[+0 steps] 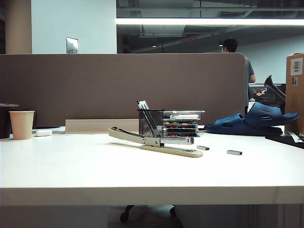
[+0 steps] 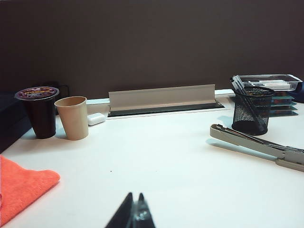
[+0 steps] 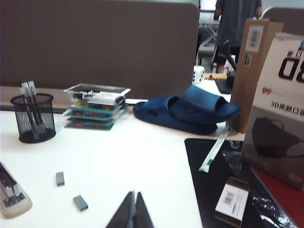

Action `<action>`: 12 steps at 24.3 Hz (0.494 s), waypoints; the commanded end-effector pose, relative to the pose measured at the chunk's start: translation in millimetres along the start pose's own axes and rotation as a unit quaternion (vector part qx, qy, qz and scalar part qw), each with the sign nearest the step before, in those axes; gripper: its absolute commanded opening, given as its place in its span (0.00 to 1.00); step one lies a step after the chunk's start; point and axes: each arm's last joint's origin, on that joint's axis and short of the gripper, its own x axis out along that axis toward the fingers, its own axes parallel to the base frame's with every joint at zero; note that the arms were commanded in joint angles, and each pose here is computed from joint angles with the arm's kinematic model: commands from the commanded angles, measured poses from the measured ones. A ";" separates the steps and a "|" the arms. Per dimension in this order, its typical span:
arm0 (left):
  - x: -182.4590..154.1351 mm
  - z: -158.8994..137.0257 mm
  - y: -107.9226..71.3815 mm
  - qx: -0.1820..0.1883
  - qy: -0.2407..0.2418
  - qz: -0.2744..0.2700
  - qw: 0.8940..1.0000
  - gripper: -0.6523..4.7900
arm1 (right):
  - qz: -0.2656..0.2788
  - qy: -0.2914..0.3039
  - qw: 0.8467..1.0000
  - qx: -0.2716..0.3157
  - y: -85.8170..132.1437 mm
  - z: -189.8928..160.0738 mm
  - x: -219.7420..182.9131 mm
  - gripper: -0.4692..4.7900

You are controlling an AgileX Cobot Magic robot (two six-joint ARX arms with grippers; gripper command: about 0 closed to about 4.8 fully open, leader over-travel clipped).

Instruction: Pick up a set of staples and put them into the open stapler.

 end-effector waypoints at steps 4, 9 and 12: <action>-0.2 2.8 0.1 -0.001 -0.009 -0.001 1.000 0.11 | -0.001 -0.012 1.000 0.000 0.0 1.0 -0.3 0.07; -0.3 3.7 0.1 -0.001 -0.010 -0.003 1.000 0.11 | 0.000 -0.013 1.000 0.026 0.0 2.3 -0.4 0.07; -0.4 4.9 -0.6 -0.002 -0.012 -0.015 1.000 0.11 | 0.000 -0.009 0.999 0.042 0.0 4.0 -0.6 0.07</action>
